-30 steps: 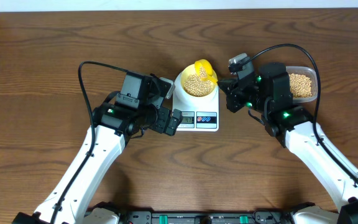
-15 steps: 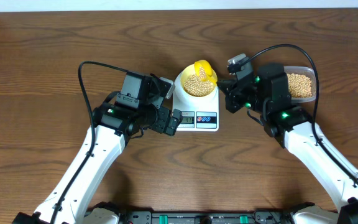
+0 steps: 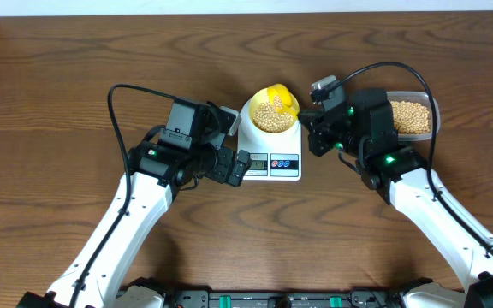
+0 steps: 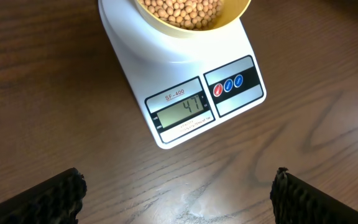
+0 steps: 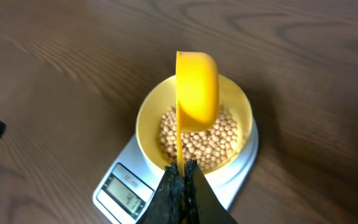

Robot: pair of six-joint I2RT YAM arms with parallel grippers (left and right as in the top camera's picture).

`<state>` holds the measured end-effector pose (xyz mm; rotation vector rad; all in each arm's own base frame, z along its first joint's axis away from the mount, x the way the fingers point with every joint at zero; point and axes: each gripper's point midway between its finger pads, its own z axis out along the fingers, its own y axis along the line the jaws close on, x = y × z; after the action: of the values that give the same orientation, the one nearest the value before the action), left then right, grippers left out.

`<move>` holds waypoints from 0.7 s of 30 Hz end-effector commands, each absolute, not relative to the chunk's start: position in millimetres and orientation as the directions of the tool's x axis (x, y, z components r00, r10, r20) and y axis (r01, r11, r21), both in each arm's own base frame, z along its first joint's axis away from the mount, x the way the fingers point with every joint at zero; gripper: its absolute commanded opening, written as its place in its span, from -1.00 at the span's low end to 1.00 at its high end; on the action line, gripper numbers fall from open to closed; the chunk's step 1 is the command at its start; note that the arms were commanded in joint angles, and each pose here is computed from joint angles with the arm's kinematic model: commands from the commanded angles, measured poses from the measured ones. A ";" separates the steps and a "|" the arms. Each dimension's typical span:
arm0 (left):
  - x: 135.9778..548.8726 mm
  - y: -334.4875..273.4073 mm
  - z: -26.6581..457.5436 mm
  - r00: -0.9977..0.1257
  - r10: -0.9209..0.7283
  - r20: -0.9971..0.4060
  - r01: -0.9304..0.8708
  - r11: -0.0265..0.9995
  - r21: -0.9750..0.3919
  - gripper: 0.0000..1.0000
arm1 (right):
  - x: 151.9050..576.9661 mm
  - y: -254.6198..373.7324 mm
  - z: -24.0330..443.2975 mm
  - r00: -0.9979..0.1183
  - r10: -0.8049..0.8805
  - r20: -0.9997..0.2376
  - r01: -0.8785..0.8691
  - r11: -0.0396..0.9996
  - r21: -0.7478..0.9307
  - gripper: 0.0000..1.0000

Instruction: Scoop item into bowl and weigh 50g on scale

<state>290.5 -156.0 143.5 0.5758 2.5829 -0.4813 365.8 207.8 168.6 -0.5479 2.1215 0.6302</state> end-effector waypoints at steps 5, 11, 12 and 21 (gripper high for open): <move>291.7 -157.3 143.5 -0.805 0.327 -0.495 0.483 0.845 -0.229 0.95 | 365.2 213.0 175.6 -0.590 -0.091 -0.802 -0.571 0.750 0.334 -0.98; 291.8 -157.3 143.7 -0.805 0.327 -0.495 0.483 0.845 -0.228 0.95 | 371.5 200.1 182.8 -0.585 -0.056 -0.809 -0.544 0.767 0.339 -0.98; 291.7 -157.3 143.5 -0.805 0.327 -0.495 0.483 0.845 -0.229 0.95 | 372.5 197.7 184.3 -0.587 -0.045 -0.808 -0.535 0.771 0.346 -0.98; 291.7 -157.3 143.6 -0.805 0.327 -0.495 0.483 0.845 -0.229 0.95 | 376.5 185.0 191.0 -0.626 0.050 -0.778 -0.473 0.769 0.430 -0.98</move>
<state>290.4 -155.9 143.4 0.5758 2.5833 -0.4812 378.3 184.3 175.6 -0.3383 2.1516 0.7375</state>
